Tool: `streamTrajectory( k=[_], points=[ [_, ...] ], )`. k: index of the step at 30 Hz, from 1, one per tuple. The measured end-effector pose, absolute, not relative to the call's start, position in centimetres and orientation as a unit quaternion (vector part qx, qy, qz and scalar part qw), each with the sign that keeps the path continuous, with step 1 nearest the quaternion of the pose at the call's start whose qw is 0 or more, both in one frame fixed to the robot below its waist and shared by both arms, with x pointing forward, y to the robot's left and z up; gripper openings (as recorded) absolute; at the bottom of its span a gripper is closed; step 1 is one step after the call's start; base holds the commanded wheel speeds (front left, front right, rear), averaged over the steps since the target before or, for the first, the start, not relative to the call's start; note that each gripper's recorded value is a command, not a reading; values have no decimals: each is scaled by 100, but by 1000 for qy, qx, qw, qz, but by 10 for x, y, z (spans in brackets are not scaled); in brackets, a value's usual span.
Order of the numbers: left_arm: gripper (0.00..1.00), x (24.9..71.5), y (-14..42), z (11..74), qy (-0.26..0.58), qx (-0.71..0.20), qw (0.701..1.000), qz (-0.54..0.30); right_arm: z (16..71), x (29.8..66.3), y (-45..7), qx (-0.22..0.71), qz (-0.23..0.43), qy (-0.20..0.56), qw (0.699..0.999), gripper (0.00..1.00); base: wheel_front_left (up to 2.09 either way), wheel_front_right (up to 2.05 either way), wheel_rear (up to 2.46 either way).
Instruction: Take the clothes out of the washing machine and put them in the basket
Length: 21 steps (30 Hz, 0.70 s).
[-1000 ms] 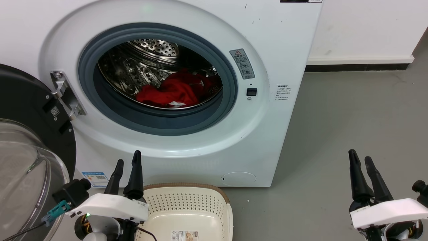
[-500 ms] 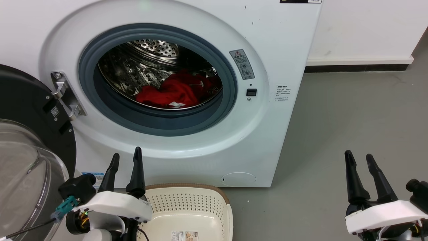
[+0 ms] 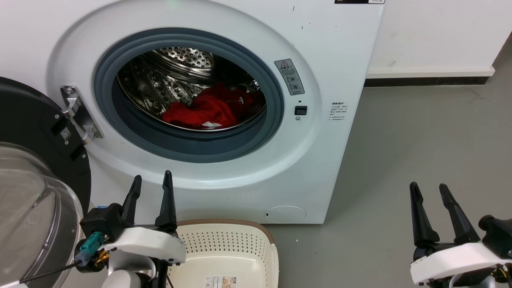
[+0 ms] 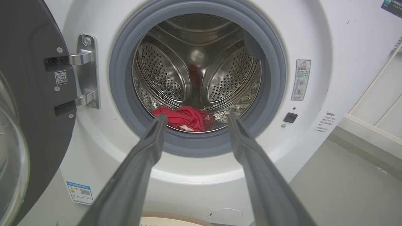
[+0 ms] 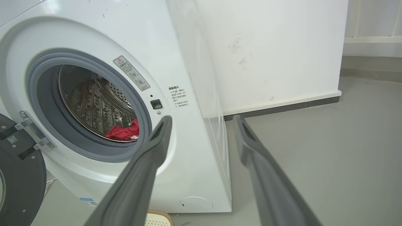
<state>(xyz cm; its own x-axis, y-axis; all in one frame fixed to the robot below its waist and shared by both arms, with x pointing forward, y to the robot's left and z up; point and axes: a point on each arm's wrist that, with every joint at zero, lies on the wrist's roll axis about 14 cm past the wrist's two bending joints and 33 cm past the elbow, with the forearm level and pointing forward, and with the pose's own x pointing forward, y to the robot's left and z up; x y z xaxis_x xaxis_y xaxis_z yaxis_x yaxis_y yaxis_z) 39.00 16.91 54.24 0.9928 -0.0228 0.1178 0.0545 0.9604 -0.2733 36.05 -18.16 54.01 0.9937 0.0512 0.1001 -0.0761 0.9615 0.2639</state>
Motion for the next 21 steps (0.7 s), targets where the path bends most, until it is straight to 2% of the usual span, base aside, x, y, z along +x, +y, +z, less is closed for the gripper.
streamTrajectory(
  k=[21],
  points=[
    [100, 389, 167, 546, -80, -48, 996, -18, 545, 357, -177, 37, 39, -53, 997, 100, 0, 0, 0]
  ],
)
